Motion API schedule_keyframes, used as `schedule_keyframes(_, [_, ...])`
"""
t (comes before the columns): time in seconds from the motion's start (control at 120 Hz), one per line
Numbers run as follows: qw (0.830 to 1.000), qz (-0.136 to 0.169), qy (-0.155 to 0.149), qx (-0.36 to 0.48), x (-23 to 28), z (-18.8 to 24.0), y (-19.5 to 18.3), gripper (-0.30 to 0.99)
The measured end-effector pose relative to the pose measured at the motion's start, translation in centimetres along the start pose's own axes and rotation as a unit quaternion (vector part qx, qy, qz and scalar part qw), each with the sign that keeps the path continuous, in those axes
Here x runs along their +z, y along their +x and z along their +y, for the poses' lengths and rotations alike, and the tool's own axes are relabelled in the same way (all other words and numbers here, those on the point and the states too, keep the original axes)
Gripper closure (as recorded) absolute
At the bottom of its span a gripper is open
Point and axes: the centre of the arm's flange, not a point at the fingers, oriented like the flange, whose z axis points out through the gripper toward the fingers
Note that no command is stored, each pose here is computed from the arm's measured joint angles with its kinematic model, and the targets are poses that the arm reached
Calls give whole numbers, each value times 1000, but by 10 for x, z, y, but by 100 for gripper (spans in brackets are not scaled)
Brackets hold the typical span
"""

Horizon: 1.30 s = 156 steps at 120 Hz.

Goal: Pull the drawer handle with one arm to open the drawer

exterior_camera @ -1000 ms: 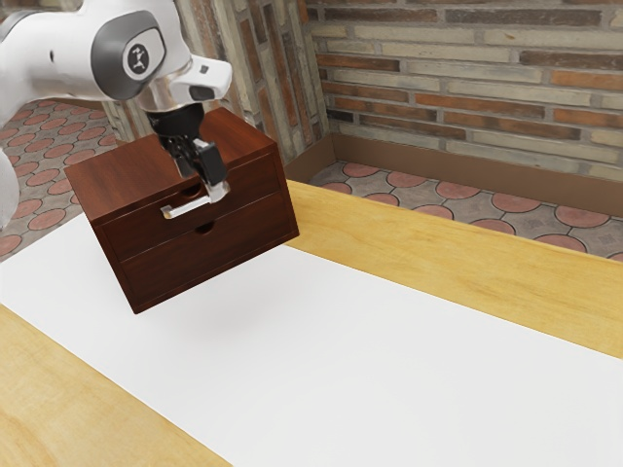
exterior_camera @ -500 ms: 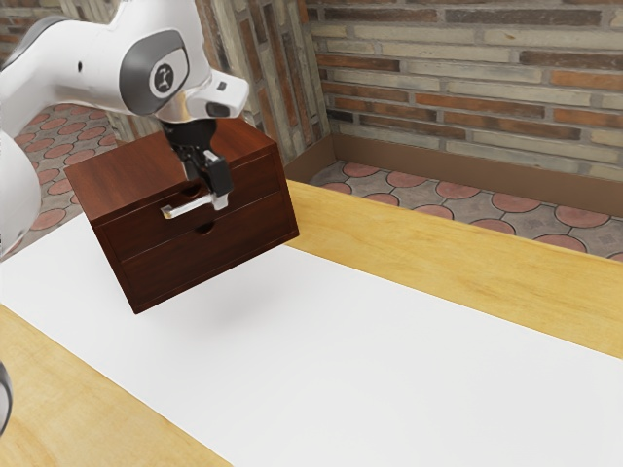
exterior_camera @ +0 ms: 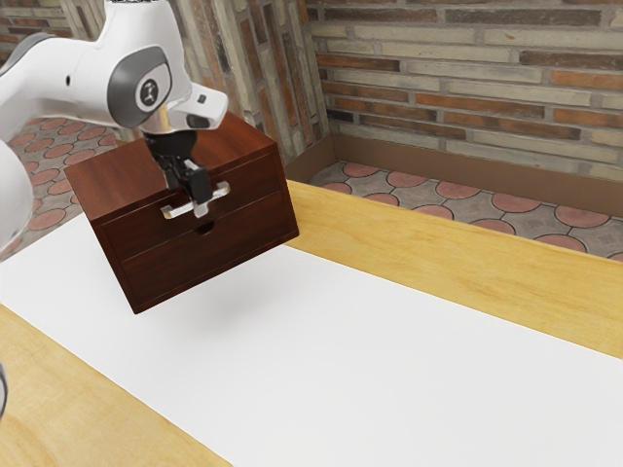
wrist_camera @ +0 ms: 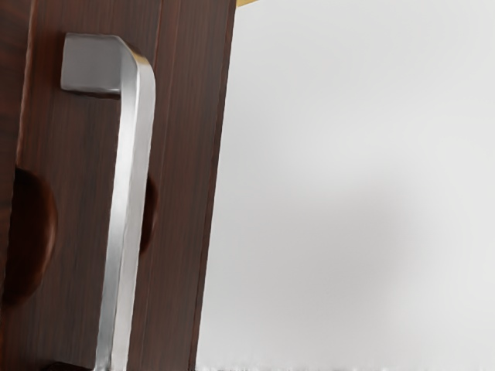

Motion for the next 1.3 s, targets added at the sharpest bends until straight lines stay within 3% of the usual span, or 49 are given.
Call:
schedule_keyframes(0.5, [1000,-3,4,14,27,1,7,1])
schedule_keyframes(0.95, [999,-4,38,35,40,4,14,6])
schedule_keyframes(1.3, [998,-2,44,39,44,3,15,8])
